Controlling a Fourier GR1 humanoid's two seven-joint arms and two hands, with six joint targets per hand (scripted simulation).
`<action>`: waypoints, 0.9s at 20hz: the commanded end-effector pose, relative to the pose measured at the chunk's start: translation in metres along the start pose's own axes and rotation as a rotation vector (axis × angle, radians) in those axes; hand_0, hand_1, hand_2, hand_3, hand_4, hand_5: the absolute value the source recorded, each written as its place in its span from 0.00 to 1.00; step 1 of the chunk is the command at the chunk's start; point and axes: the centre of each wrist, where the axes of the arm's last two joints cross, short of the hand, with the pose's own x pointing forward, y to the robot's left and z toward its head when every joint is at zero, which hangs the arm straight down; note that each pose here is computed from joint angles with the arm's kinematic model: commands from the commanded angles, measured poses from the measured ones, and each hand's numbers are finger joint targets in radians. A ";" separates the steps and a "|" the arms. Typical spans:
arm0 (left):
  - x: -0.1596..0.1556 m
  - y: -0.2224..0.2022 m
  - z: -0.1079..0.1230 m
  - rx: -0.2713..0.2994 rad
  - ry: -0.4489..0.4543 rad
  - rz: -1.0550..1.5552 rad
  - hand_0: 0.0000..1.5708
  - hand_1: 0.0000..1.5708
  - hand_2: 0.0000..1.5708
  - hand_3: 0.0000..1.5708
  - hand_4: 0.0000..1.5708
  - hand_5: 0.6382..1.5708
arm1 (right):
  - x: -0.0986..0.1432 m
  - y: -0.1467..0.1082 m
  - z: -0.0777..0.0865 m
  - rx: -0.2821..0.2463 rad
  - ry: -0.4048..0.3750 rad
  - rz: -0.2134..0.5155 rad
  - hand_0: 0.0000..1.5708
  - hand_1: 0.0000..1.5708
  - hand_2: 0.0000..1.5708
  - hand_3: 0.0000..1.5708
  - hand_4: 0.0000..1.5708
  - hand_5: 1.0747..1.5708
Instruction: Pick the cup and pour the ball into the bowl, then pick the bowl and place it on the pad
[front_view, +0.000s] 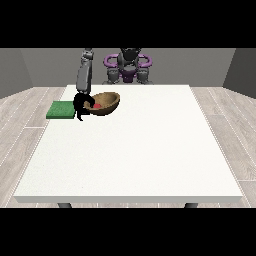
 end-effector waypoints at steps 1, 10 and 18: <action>0.006 0.001 0.001 -0.018 -0.037 0.020 0.00 0.00 0.00 0.00 0.70 0.94 | -0.005 -0.062 0.013 -0.158 0.207 0.205 1.00 1.00 1.00 0.98 0.59 0.88; -0.033 0.023 0.019 0.033 0.098 0.037 0.00 0.00 0.00 0.00 0.76 0.95 | 0.048 -0.087 -0.013 -0.188 0.230 0.372 1.00 1.00 1.00 0.71 0.65 0.95; -0.042 0.042 0.031 0.090 0.138 0.007 0.00 0.00 0.00 0.00 0.77 0.97 | 0.139 -0.103 -0.059 -0.158 0.249 0.456 1.00 1.00 1.00 0.46 0.67 0.98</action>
